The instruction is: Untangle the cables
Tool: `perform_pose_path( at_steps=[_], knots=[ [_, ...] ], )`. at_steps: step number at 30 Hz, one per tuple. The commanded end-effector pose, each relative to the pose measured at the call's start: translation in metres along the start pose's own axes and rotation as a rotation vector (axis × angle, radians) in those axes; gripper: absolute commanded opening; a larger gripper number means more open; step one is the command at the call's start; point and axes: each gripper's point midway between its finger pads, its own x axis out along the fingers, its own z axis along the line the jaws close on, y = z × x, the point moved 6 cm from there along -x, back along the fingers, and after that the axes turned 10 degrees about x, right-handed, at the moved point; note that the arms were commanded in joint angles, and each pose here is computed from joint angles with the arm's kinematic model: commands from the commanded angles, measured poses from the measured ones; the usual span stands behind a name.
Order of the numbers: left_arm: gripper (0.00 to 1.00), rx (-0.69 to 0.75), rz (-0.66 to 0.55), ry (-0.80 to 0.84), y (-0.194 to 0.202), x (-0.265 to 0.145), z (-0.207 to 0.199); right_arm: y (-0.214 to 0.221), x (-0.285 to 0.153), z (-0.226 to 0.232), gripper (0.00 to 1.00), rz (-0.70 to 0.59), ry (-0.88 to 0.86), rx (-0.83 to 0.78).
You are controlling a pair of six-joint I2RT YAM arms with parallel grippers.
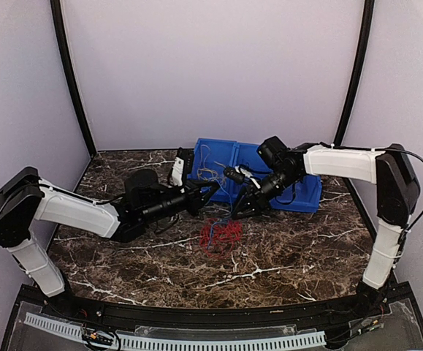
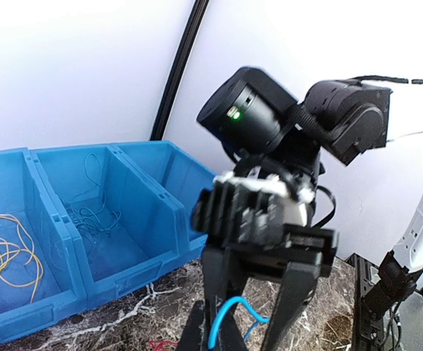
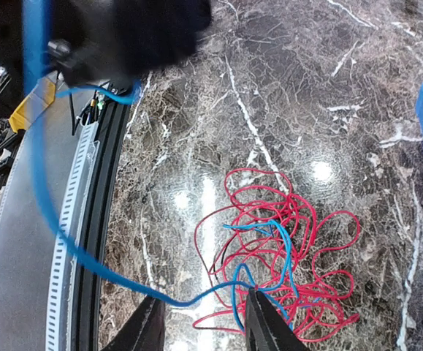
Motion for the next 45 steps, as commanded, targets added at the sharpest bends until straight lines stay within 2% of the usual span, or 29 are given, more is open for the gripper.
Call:
perform_pose_path(
  at_steps=[1, 4, 6, 9, 16, 21, 23, 27, 36, 39, 43, 45],
  knots=[
    [0.0, -0.019, -0.041, -0.047, -0.015, -0.015, 0.0, 0.01, 0.029, -0.019, 0.4, -0.002, -0.067, 0.044],
    [0.0, -0.022, -0.053, -0.056, -0.02, -0.019, 0.0, 0.013, 0.042, -0.027, 0.37, 0.002, -0.081, 0.057],
    [0.0, -0.026, -0.068, -0.061, -0.026, -0.022, -0.001, 0.015, 0.048, -0.033, 0.27, 0.002, -0.088, 0.073],
    [0.0, -0.025, -0.106, -0.063, -0.042, -0.027, -0.003, 0.025, 0.057, -0.04, 0.18, 0.018, -0.111, 0.112],
    [0.0, 0.088, -0.276, -0.076, -0.132, -0.053, -0.018, 0.048, 0.063, -0.036, 0.07, 0.029, -0.138, 0.162],
    [0.0, 0.183, -0.405, -0.105, -0.209, -0.076, -0.03, 0.051, 0.062, -0.034, 0.03, 0.031, -0.136, 0.164],
    [0.0, 0.209, -0.423, -0.112, -0.226, -0.082, -0.034, 0.051, 0.062, -0.034, 0.02, 0.032, -0.135, 0.164],
    [0.0, 0.228, -0.482, -0.121, -0.251, -0.097, -0.039, 0.052, 0.062, -0.035, 0.0, 0.035, -0.127, 0.169],
    [0.0, 0.233, -0.553, -0.149, -0.278, -0.129, -0.044, 0.05, 0.056, -0.032, 0.0, 0.042, -0.082, 0.143],
    [0.0, 0.246, -0.528, -0.19, -0.276, -0.131, -0.04, 0.033, 0.043, -0.019, 0.07, 0.01, -0.072, 0.075],
    [0.0, 0.246, -0.469, -0.221, -0.263, -0.122, -0.034, 0.0, 0.018, -0.013, 0.32, -0.04, 0.086, -0.058],
    [0.0, 0.24, -0.452, -0.218, -0.258, -0.118, -0.033, -0.012, 0.011, -0.016, 0.4, -0.053, 0.154, -0.1]
  ],
)
